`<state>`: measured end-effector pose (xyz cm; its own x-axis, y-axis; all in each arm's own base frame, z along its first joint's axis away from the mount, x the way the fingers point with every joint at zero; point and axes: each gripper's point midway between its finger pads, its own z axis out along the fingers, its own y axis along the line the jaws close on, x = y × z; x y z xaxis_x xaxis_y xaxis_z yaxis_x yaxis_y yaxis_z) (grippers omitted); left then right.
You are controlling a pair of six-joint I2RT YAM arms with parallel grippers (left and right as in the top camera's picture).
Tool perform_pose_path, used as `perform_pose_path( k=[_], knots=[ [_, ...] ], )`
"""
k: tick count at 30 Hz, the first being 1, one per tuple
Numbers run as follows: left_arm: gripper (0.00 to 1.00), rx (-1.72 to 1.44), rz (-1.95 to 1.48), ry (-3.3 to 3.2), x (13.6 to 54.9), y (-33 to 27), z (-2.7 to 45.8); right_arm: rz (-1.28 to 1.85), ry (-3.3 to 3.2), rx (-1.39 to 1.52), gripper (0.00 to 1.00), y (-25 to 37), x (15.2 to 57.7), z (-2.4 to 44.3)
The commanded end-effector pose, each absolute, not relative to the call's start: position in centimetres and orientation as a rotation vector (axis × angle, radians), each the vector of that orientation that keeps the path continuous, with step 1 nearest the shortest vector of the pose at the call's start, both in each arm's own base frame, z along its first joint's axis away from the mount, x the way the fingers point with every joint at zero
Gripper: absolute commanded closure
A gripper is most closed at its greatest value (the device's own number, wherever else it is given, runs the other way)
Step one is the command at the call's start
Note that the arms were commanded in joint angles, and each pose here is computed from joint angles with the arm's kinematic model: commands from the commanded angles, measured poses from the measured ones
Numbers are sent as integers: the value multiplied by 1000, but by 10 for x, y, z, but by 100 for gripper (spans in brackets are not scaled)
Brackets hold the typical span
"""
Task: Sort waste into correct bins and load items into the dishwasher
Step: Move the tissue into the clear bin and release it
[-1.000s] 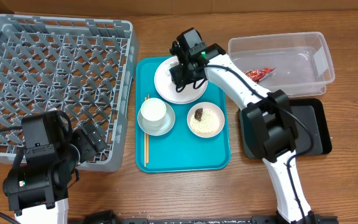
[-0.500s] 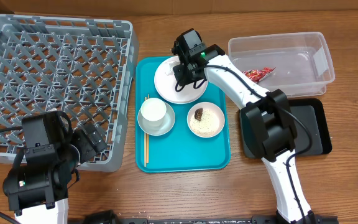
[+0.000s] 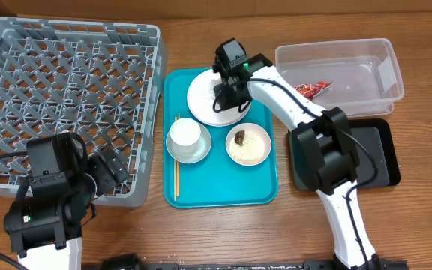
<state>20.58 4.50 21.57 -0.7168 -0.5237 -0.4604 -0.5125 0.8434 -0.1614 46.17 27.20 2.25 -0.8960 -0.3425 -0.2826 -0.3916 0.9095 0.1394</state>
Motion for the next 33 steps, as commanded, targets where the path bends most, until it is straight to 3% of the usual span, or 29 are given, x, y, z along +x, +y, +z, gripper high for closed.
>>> perform_pose_path(
  k=[1,5,9,14,19,20,21,26,33],
  knots=[
    [0,-758,-17,2497,208,48,223,308,2678,-435,96,251,478,112],
    [0,-758,-13,2494,209,49,224,318,2589,-260,96,206,480,189],
    [0,-761,-11,2503,211,49,222,323,2589,-15,96,153,471,225],
    [0,-762,-11,2513,211,49,220,383,2663,441,96,73,463,217],
    [0,-764,-19,2524,213,48,217,484,2720,552,96,45,454,193],
    [0,-764,-19,2525,213,48,217,482,2736,572,91,42,451,186],
    [0,-762,-29,2527,214,47,217,477,2768,568,71,39,445,176],
    [0,-752,-37,2533,214,46,217,498,2761,399,50,44,441,190],
    [0,-412,-89,2612,216,28,216,481,2665,408,46,24,411,248]
  ],
)
